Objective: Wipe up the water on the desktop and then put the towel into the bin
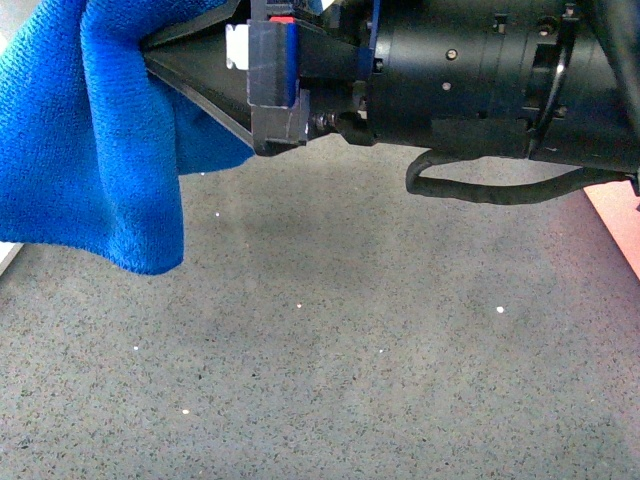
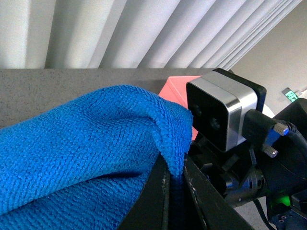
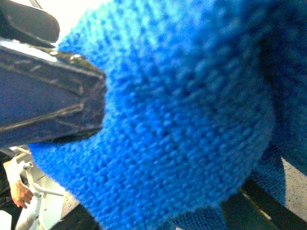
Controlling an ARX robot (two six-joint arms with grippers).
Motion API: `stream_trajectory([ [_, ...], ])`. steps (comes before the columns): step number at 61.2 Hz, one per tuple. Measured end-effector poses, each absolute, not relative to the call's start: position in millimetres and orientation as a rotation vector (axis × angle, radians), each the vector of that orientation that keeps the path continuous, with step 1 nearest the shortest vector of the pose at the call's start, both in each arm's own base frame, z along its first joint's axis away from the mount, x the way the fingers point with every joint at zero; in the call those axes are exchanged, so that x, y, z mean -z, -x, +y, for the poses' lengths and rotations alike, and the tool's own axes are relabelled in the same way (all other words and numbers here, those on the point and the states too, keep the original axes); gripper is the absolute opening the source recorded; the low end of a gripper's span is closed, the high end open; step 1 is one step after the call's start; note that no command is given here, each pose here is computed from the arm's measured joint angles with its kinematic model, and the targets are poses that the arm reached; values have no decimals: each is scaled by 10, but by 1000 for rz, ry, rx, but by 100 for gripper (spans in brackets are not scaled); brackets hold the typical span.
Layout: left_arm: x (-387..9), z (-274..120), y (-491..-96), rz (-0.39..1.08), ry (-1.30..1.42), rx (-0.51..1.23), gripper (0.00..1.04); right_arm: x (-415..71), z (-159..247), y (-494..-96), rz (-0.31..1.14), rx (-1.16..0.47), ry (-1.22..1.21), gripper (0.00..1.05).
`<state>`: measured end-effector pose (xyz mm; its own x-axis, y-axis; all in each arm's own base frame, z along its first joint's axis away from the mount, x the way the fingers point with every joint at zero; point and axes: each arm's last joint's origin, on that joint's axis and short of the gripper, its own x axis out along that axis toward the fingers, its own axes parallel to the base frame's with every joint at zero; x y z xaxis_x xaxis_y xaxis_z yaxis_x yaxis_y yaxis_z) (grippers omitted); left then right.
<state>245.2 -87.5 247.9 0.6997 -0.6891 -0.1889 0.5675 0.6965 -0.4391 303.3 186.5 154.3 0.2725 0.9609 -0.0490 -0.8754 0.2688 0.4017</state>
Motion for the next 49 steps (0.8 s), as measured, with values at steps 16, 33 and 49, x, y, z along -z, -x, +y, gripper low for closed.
stream_trajectory([
  [16, -2473, -871, -2458, 358, 366, 713, 24, -1524, 1920, -3101, 318, -1236, -289, 5],
  [33, -2474, -877, -2453, 361, 367, 729, 65, -1492, 1896, -3155, 329, -1219, -292, 3],
  [49, -2475, -878, -2452, 360, 367, 730, 97, -1474, 1880, -3164, 342, -1218, -294, 3],
])
